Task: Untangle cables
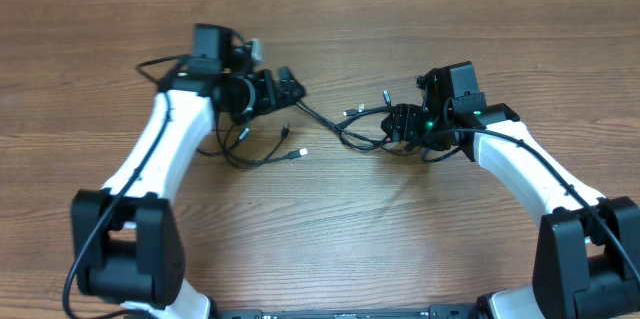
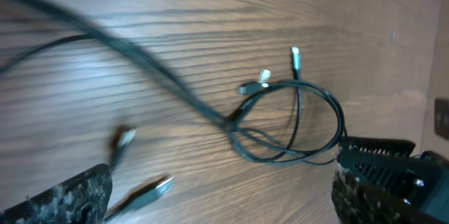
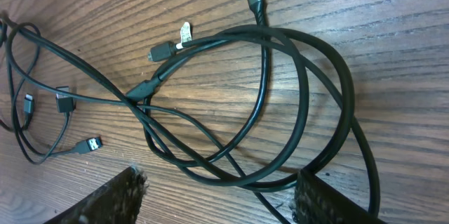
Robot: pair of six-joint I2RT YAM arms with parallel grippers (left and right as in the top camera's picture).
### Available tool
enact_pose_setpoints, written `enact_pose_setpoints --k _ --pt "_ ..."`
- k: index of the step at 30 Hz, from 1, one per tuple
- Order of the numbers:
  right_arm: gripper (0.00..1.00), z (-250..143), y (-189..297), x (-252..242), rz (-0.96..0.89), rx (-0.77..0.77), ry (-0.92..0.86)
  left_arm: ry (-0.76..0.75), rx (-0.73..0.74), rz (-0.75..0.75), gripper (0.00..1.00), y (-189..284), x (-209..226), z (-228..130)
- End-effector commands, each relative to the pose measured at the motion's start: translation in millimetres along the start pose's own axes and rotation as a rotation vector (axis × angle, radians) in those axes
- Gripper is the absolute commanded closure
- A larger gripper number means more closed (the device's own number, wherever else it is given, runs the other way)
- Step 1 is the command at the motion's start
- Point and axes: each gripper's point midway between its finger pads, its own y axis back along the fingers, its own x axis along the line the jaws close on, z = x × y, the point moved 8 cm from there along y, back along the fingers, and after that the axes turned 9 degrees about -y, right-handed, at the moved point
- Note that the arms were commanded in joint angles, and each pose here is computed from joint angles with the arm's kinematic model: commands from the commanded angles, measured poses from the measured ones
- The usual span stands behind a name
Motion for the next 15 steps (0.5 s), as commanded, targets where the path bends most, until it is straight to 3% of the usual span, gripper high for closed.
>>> enact_pose_setpoints --k 1,5,7,10,13,15 --pt "0.33 0.6 0.0 -0.5 -0.002 -0.007 -0.003 -0.088 0.041 -0.053 0.00 -36.3 -21.4 -4.3" --pt "0.32 -1.0 -0.6 0.5 0.004 0.000 -0.001 -0.181 0.010 -0.102 0.02 -72.6 -37.6 -2.0" --pt "0.32 -2.5 -1.1 1.1 0.003 0.005 0.002 -0.212 0.006 -0.119 0.19 -87.8 -43.3 -3.6" --pt "0.31 -3.5 -1.4 1.2 0.001 0.010 0.003 -0.218 0.045 -0.110 0.58 -109.9 -41.5 -13.7" --pt "0.26 -3.9 -1.3 0.7 -0.001 0.012 0.024 -0.162 0.125 0.006 0.87 -125.4 -17.0 -28.8" --pt "0.25 -3.1 -0.8 1.8 0.004 0.010 0.041 -0.131 0.155 0.048 0.90 -128.0 -3.9 -33.0"
